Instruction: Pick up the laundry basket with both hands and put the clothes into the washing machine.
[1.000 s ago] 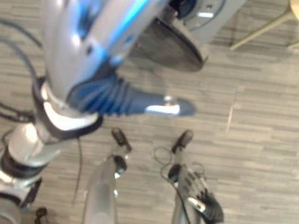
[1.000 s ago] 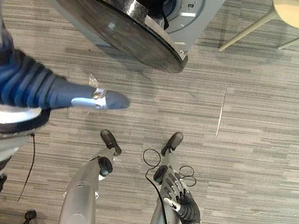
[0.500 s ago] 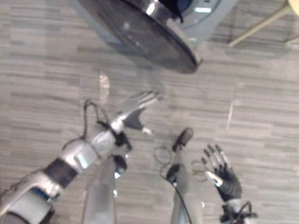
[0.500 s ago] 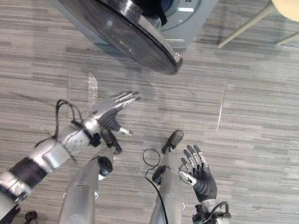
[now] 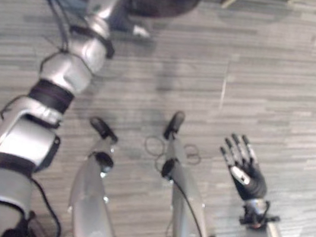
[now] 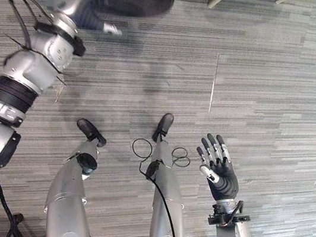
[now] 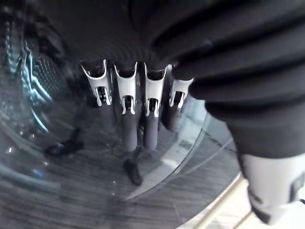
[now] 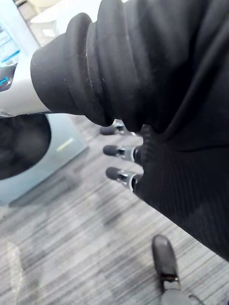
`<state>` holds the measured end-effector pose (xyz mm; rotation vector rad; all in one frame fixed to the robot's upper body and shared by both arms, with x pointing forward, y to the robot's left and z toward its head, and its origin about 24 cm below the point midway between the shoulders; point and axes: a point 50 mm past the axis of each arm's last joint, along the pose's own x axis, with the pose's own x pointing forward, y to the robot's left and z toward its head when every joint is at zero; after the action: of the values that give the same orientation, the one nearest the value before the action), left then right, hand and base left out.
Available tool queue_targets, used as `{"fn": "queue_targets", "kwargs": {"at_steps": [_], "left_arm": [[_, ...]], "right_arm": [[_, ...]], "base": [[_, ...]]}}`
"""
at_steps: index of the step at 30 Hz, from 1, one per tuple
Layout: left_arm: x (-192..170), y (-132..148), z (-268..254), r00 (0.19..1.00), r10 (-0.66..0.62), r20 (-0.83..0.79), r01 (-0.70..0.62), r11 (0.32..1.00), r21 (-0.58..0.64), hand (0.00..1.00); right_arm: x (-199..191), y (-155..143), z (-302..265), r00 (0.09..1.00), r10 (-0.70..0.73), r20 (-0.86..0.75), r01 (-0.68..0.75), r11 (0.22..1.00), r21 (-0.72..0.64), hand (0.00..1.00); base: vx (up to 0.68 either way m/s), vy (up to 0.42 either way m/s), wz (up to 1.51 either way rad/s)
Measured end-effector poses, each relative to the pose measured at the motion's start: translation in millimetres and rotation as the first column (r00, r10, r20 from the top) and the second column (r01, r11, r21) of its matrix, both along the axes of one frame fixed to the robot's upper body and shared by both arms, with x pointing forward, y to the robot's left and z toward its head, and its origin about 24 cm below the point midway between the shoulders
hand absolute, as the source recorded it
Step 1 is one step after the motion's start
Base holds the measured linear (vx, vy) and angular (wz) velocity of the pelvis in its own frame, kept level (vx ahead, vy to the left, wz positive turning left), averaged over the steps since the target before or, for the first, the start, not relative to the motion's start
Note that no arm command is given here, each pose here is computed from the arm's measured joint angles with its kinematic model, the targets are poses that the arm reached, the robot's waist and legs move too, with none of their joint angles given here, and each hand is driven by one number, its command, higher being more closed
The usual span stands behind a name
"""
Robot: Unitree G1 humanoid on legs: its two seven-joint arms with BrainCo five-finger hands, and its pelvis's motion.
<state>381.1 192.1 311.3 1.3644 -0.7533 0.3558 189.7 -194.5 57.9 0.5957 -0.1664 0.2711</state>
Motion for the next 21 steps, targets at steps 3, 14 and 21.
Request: {"fn": "queue_targets", "kwargs": {"at_steps": [3, 14, 21], "left_arm": [[-5, 13, 14, 0.998, 0.041, 0.056, -0.040, 0.999, -0.011, 0.00], [-10, 39, 40, 0.978, 0.182, 0.105, -0.172, 0.981, -0.093, 0.00], [-22, 60, 60, 0.956, 0.245, 0.163, -0.218, 0.962, -0.165, 0.00]], "right_arm": [[0, 3, 7, 0.999, 0.003, 0.034, -0.003, 1.000, 0.016, 0.00], [-1, -11, 22, 0.996, -0.036, 0.086, 0.033, 0.999, 0.033, 0.00], [-16, -27, 3, 0.996, -0.085, -0.034, 0.085, 0.996, 0.022, 0.00]], "base": [[0.00, -0.005, -0.09], [-0.05, -0.035, -0.06], [-0.05, -0.050, 0.08]]}}
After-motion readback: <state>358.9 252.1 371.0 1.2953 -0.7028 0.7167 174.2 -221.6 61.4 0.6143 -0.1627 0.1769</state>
